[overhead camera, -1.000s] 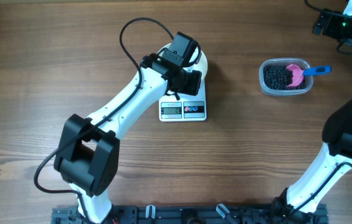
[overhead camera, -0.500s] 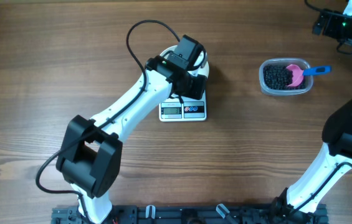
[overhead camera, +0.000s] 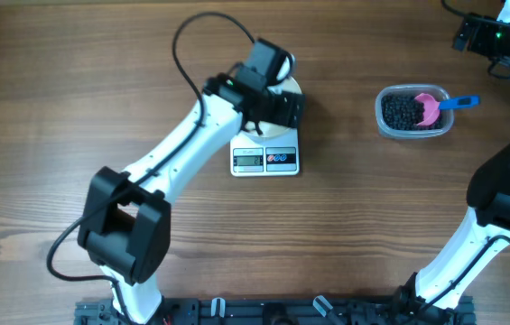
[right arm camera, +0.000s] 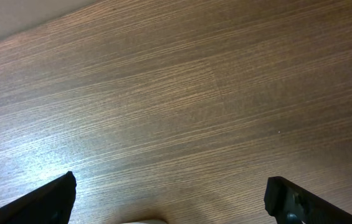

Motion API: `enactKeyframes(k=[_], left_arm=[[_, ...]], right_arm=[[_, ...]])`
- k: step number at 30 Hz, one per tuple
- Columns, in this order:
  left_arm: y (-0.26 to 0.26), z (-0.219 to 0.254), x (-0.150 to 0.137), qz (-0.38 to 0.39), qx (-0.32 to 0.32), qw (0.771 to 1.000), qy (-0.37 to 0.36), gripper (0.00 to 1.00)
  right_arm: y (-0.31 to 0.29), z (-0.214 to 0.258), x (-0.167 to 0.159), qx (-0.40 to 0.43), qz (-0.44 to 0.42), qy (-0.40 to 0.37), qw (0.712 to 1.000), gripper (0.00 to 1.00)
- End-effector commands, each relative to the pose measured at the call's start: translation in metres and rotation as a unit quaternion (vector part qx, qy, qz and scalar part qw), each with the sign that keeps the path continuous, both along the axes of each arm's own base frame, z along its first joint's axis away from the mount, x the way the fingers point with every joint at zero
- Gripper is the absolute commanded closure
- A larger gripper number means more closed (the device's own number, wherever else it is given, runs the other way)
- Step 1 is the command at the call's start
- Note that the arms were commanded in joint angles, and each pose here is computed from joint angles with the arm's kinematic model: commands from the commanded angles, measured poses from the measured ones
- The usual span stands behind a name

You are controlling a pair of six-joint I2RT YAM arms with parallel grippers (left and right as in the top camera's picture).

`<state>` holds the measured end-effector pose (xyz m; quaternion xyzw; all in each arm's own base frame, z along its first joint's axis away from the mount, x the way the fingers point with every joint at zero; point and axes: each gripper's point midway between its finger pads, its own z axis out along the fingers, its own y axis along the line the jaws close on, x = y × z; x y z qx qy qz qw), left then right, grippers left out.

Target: Scoop item into bowl and weigh 150g on scale

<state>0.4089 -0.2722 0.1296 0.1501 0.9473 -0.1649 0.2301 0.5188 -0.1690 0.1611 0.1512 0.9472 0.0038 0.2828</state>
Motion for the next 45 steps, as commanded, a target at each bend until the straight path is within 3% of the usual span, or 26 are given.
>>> enactKeyframes(k=[1, 8, 14, 19, 28, 37, 45], left_arm=[[0.026, 0.049, 0.029, 0.038, -0.018, 0.998, -0.046, 0.06], [0.127, 0.058, 0.051, 0.146, -0.006, 0.989, -0.020, 0.00], [0.207, 0.029, 0.014, 0.147, 0.068, 0.984, 0.077, 0.00], [0.245, 0.017, -0.013, 0.170, 0.082, 0.972, 0.141, 0.00], [0.218, -0.042, -0.061, 0.116, 0.095, 0.963, 0.224, 0.02], [0.151, -0.048, -0.052, 0.083, 0.062, 0.977, 0.187, 0.00], [0.133, -0.049, -0.040, 0.093, 0.046, 0.981, 0.165, 0.00]], right_arm=[[-0.001, -0.003, 0.005, -0.002, -0.004, 0.000, 1.000, 0.00], [-0.001, -0.003, 0.005, -0.002, -0.004, 0.000, 1.000, 0.00], [-0.001, -0.003, 0.005, -0.002, -0.004, 0.000, 1.000, 0.00], [-0.001, -0.003, 0.005, -0.002, -0.004, 0.000, 1.000, 0.00], [-0.001, -0.003, 0.005, -0.002, -0.004, 0.000, 1.000, 0.00], [-0.001, -0.003, 0.005, -0.002, -0.004, 0.000, 1.000, 0.00], [-0.001, -0.003, 0.005, -0.002, -0.004, 0.000, 1.000, 0.00]])
